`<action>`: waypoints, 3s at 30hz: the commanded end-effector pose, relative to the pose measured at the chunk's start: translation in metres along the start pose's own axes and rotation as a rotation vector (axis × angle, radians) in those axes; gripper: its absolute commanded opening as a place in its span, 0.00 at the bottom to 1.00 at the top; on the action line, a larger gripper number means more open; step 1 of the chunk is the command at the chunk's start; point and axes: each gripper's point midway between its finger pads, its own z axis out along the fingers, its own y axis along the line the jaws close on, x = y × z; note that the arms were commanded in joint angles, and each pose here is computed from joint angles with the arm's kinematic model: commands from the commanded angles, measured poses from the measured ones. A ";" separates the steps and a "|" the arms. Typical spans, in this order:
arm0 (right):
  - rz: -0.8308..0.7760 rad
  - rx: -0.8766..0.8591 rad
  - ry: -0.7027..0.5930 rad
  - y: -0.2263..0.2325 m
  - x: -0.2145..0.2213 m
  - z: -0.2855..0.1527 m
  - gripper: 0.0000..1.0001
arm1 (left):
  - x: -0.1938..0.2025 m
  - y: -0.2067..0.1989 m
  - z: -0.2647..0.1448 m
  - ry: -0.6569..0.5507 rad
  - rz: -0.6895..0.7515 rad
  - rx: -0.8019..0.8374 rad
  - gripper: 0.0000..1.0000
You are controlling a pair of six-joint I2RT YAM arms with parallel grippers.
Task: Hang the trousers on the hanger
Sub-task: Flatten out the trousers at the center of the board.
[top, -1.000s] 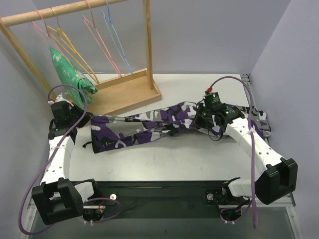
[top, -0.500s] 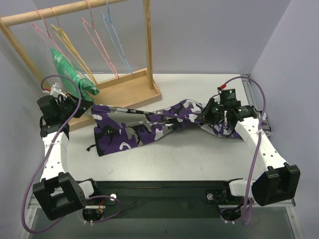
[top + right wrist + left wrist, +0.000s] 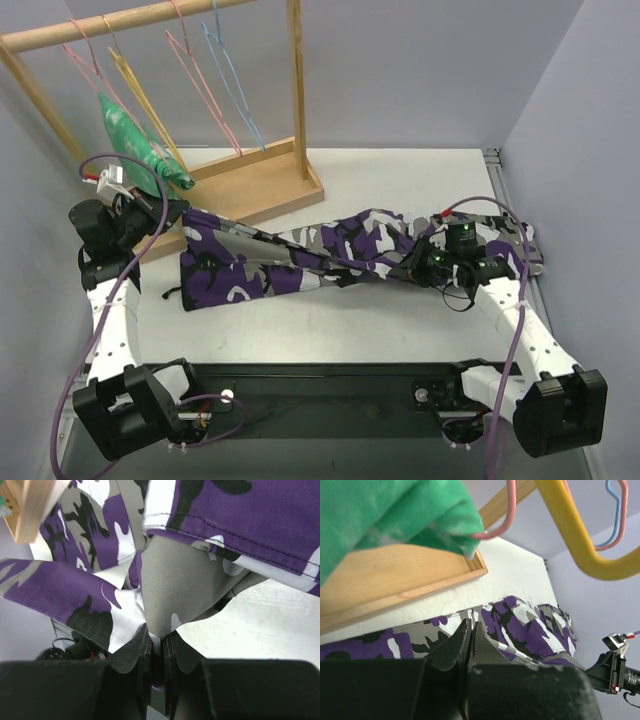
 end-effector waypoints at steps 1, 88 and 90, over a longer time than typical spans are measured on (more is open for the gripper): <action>-0.012 0.156 0.110 -0.049 0.052 -0.019 0.00 | -0.022 0.000 -0.007 -0.092 0.145 -0.025 0.00; 0.211 0.758 -0.653 -0.116 -0.295 -0.075 0.00 | -0.023 0.059 -0.091 -0.061 0.018 -0.624 0.00; 0.156 0.748 -0.628 -0.108 -0.305 -0.049 0.03 | -0.006 0.070 -0.094 -0.030 -0.007 -0.651 0.00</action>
